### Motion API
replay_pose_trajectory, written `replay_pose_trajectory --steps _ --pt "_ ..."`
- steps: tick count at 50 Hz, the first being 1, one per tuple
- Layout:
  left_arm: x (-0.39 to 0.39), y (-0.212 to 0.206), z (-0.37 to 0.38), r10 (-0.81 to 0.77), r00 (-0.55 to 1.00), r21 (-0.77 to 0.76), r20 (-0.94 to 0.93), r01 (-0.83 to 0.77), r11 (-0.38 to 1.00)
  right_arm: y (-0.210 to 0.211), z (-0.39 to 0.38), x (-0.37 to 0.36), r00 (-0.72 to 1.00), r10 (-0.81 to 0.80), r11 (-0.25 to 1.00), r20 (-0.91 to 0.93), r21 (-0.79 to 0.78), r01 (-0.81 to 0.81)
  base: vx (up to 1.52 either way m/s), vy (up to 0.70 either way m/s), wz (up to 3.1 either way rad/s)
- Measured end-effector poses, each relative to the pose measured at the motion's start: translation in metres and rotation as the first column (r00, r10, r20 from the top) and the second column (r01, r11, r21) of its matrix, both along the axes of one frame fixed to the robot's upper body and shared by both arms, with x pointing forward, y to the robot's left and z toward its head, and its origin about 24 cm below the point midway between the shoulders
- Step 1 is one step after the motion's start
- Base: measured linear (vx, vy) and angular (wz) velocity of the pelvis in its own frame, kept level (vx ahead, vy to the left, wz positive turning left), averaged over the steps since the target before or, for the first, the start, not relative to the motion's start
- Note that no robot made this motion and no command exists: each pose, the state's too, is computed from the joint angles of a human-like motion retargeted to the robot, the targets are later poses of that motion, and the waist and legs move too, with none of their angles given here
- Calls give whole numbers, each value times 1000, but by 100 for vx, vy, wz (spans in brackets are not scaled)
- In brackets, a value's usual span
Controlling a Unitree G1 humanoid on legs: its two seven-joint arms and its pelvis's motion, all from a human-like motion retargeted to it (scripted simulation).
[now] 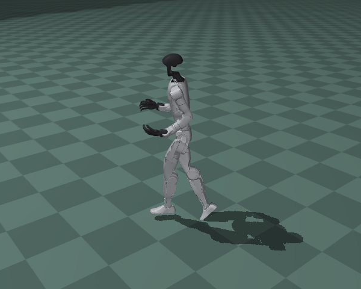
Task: Walk run
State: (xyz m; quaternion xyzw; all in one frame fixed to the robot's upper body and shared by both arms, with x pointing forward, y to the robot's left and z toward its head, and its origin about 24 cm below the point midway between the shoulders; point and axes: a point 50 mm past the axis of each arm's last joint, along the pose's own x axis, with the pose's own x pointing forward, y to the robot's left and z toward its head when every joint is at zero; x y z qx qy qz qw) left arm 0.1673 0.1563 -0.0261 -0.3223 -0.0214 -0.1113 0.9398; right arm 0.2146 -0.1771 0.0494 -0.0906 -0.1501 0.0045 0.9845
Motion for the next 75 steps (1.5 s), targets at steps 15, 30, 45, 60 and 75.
replay_pose_trajectory --steps 15,30,45,60,75 --pt "38 8 29 50 990 -10 130 -49 999 -52 -111 -171 738 20 995 -674 84 50 127 -35 56" --pt "17 -1 8 67 997 -50 43 -65 997 17 -5 7 994 -89 922 55 383 61 127 -45 -10" --pt "3 -10 0 -65 998 63 -12 66 996 -1 14 7 980 181 965 78 177 -192 136 -26 -58" --pt "52 -13 30 -106 986 17 131 105 994 -51 -104 -181 752 61 973 -656 206 101 119 -39 49" --pt "6 -6 -5 13 1000 -16 2 -13 1000 39 -17 -8 998 68 959 -10 276 -63 115 -47 -81"
